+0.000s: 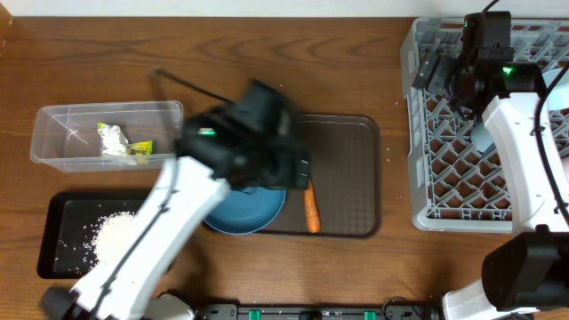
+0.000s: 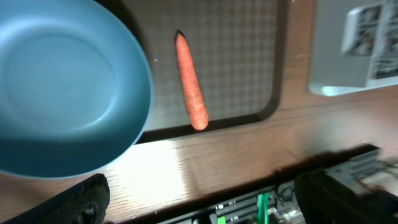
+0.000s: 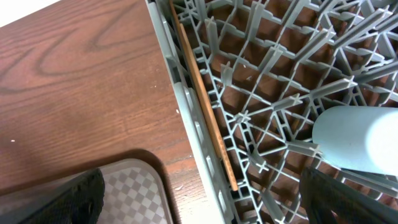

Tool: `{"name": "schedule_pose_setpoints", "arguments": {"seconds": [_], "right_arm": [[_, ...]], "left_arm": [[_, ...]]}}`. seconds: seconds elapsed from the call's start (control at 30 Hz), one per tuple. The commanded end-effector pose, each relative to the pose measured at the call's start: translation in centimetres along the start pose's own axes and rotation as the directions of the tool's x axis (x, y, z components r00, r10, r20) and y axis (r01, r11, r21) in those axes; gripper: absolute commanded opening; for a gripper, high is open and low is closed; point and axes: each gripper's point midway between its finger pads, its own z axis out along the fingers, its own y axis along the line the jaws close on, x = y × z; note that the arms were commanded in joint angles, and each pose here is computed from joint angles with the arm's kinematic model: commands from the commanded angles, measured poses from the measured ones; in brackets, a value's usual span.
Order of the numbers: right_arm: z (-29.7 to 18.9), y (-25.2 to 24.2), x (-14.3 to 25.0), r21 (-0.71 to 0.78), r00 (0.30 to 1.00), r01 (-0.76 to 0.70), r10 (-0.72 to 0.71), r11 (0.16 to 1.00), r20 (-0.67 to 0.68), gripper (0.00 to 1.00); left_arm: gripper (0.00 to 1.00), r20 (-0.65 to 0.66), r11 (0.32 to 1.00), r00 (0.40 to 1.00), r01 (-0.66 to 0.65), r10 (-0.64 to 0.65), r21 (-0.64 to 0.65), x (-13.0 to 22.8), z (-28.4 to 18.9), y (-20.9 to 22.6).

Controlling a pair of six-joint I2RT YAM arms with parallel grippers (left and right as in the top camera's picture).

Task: Sort waste into correct bins and load items into the dishwasher rack
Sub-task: 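Move the left gripper to the orange carrot on the brown tray, grasp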

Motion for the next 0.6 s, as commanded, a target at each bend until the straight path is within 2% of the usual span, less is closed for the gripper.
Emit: {"name": "schedule_pose_setpoints", "arguments": {"seconds": [0.0, 0.27, 0.57], "right_arm": [[-0.6, -0.1, -0.8, 0.002, 1.0, -0.014, 0.014, 1.0, 0.026, 0.99], [-0.6, -0.1, -0.8, 0.002, 1.0, -0.014, 0.014, 1.0, 0.026, 0.99], [-0.6, -0.1, -0.8, 0.002, 1.0, -0.014, 0.014, 1.0, 0.026, 0.99]], "left_arm": [[0.98, -0.01, 0.986, 0.997, 0.074, -0.076, -0.148, 0.4, 3.7, 0.1], [0.98, -0.044, 0.978, 0.994, 0.094, -0.103, -0.186, -0.3, 10.7, -2.1], [0.98, -0.117, 0.956, 0.983, 0.107, -0.143, -0.273, 0.2, 15.6, -0.6]]}}
